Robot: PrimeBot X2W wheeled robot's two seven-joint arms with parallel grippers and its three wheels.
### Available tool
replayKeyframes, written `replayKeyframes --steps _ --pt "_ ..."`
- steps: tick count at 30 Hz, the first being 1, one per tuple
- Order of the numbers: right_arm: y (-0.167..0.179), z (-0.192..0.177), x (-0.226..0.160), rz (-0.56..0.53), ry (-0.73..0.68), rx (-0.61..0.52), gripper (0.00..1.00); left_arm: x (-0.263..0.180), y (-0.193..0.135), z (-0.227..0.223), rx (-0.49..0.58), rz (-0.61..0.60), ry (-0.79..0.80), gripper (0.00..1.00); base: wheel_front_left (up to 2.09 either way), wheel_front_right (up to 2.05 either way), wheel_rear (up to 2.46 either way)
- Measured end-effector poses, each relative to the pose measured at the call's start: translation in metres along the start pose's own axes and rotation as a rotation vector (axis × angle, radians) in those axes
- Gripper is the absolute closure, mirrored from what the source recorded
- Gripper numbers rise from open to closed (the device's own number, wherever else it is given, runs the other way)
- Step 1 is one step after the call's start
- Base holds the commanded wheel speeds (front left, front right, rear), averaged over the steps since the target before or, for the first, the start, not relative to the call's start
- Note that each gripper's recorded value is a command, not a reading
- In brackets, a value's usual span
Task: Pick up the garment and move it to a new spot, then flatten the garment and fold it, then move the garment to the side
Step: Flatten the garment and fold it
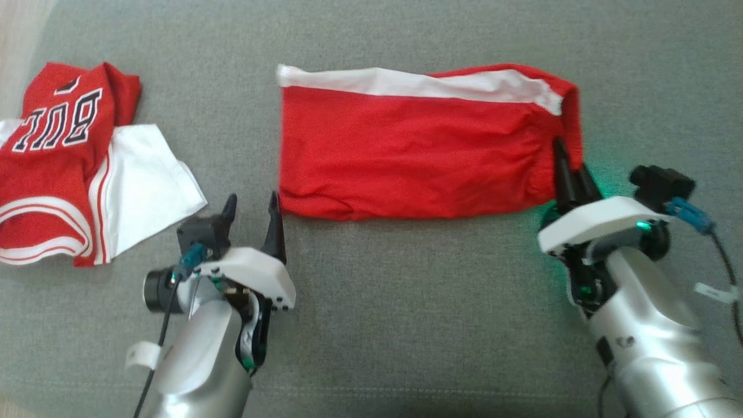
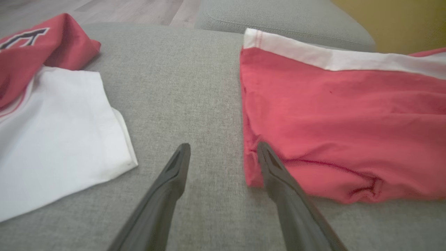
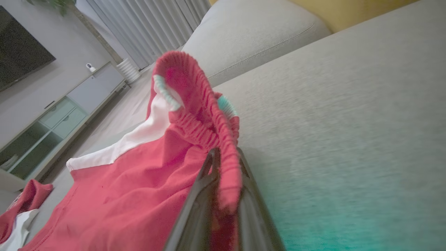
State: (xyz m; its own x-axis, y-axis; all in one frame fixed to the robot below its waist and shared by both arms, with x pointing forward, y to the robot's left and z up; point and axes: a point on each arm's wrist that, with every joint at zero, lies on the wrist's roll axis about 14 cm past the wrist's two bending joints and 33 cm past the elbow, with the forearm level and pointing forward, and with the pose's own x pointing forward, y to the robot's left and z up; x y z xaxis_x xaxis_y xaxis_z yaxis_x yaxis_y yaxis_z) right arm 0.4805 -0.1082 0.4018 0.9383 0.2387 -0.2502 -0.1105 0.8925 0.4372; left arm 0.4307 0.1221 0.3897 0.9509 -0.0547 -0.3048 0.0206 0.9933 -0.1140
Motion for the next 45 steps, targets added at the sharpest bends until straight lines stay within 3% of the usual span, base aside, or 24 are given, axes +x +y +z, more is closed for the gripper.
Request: replayKeyframes --steps 5,13,19,20,21,22,23,28,34,38,45 --pt "0.014 0.014 -0.002 0.056 -0.019 -0.002 1.0 -0.01 -0.004 -0.005 -0.009 -0.01 0.012 0.0 0.0 0.0 0.0" --pt "0.133 0.001 0.001 0.37 0.095 0.063 1.0 -0.03 0.004 -0.011 -0.034 0.013 0.024 0.0 0.0 0.0 0.0" --pt "0.168 -0.027 0.006 0.442 0.174 0.035 1.0 -0.053 0.022 -0.018 -0.046 0.07 0.037 0.0 0.0 0.0 0.0" --pt "0.173 -0.03 0.009 0.449 0.182 0.028 0.61 -0.056 0.024 -0.018 -0.05 0.078 0.036 0.0 0.0 0.0 0.0" --pt "0.177 -0.034 0.011 0.458 0.191 0.023 0.31 -0.059 0.027 -0.019 -0.049 0.086 0.036 0.0 0.0 0.0 0.0" --pt "0.182 -0.037 0.014 0.465 0.197 0.021 0.31 -0.062 0.03 -0.019 -0.047 0.096 0.035 0.0 0.0 0.0 0.0" --pt "0.187 -0.038 0.015 0.477 0.196 0.018 0.0 -0.064 0.033 -0.019 -0.045 0.108 0.035 0.0 0.0 0.0 0.0" --pt "0.213 -0.034 0.017 0.538 0.147 0.048 0.0 -0.07 0.046 -0.018 -0.045 0.158 0.03 0.0 0.0 0.0 0.0" --pt "0.159 -0.014 0.03 0.386 0.063 -0.031 0.0 -0.06 0.039 -0.005 -0.034 0.142 -0.008 0.0 0.0 0.0 0.0" --pt "0.109 0.028 0.033 0.258 -0.063 -0.078 0.0 -0.048 0.029 0.012 -0.007 0.112 -0.061 0.0 0.0 0.0 0.0" --pt "0.013 0.036 -0.012 0.012 -0.121 -0.184 0.0 -0.037 0.01 0.031 0.054 0.06 -0.127 0.0 0.0 0.0 0.0"
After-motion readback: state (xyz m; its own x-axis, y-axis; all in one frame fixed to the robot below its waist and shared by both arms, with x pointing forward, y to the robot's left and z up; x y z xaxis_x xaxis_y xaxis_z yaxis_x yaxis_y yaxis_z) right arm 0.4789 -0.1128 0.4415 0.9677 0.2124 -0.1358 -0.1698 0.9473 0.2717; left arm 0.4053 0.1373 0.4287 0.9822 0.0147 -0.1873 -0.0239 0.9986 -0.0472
